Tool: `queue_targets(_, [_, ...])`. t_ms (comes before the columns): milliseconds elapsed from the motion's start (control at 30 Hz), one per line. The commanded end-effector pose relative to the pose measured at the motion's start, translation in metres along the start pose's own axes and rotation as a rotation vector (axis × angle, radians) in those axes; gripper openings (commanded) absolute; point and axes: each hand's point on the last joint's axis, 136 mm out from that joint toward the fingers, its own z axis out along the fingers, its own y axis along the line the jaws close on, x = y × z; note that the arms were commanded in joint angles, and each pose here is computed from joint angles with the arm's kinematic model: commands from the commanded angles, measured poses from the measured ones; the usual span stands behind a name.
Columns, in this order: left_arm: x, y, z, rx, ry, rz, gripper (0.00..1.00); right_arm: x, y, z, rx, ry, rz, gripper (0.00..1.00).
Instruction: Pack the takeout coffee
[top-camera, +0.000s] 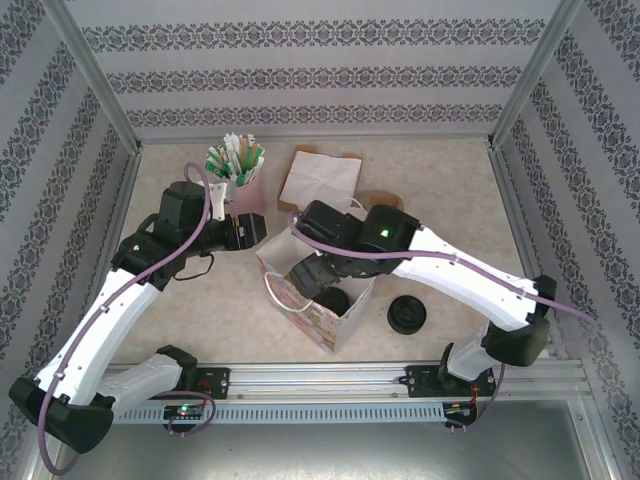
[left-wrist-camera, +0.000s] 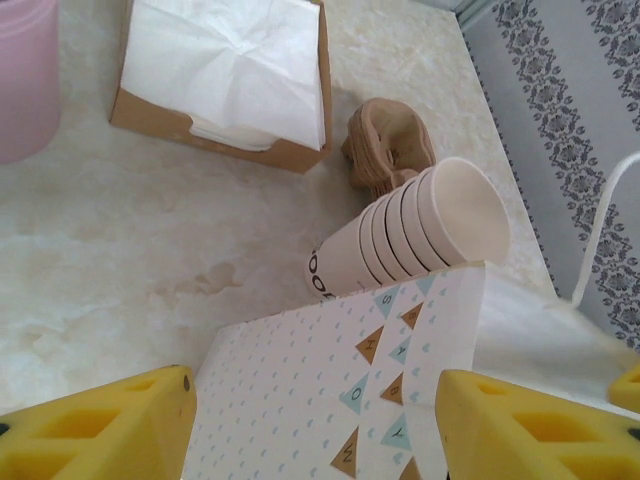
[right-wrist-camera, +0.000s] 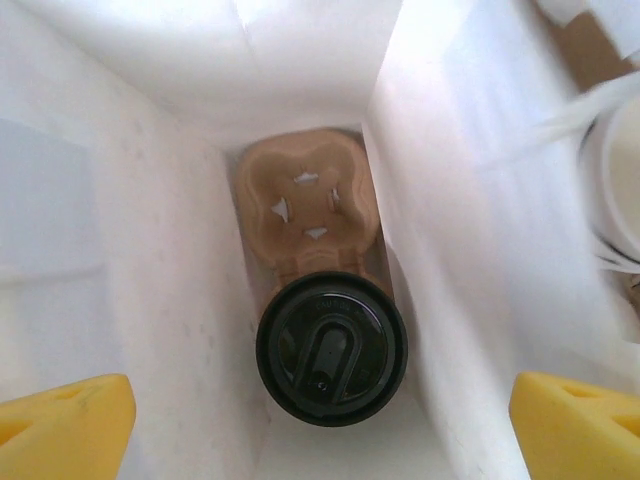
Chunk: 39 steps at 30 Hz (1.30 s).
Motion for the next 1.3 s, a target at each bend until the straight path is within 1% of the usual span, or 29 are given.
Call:
queue_targets(0, [-0.007,-0.003,-0.013,-0.022,-0.035,0.030,0.65,-0.013,-0.006,-0.030,-0.015,-0.100,0.016,0.92])
queue_targets(133, [-0.012,0.001,-0.017,-0.058,-0.054,0.026,0.62,-0.023,-0.012,-0.049,-0.015,-0.193,0.021,0.84])
queue_targets(267, [-0.021,0.001,-0.027,-0.096,-0.071,0.042,0.58,-0.035,-0.037,-0.071,0.067,-0.334,0.053,0.71])
queue_targets(367, [-0.035,0.004,-0.038,-0.161,-0.102,0.073,0.51,-0.040,-0.059,-0.088,0.138,-0.463,0.097,0.63])
queue_targets(467, [-0.050,0.005,-0.045,-0.218,-0.109,0.112,0.48,-0.040,-0.077,-0.099,0.187,-0.563,0.123,0.59])
queue_targets(567, [-0.068,0.004,-0.049,-0.268,-0.122,0.150,0.38,-0.036,-0.095,-0.108,0.235,-0.637,0.167,0.56])
queue_targets(667, [-0.085,0.000,-0.045,-0.293,-0.118,0.186,0.33,-0.029,-0.109,-0.104,0.271,-0.661,0.186,0.56])
queue_targets(733, [-0.096,-0.001,-0.040,-0.318,-0.110,0.208,0.30,-0.022,-0.119,-0.098,0.304,-0.654,0.204,0.56])
queue_targets(833, [-0.115,0.004,-0.030,-0.380,-0.103,0.237,0.30,-0.012,-0.133,-0.087,0.342,-0.636,0.220,0.56])
queue_targets(900, [-0.127,0.004,-0.020,-0.398,-0.102,0.257,0.30,-0.007,-0.140,-0.081,0.359,-0.627,0.234,0.56])
queue_targets(1033, [-0.146,0.001,0.009,-0.401,-0.062,0.285,0.30,0.002,-0.148,-0.068,0.360,-0.619,0.252,0.56])
queue_targets(1167, [-0.153,-0.004,0.045,-0.355,0.004,0.313,0.30,0.011,-0.155,-0.056,0.373,-0.588,0.256,0.56])
queue_targets(1267, [-0.154,0.003,0.068,-0.378,0.070,0.339,0.30,0.018,-0.158,-0.051,0.378,-0.572,0.257,0.56])
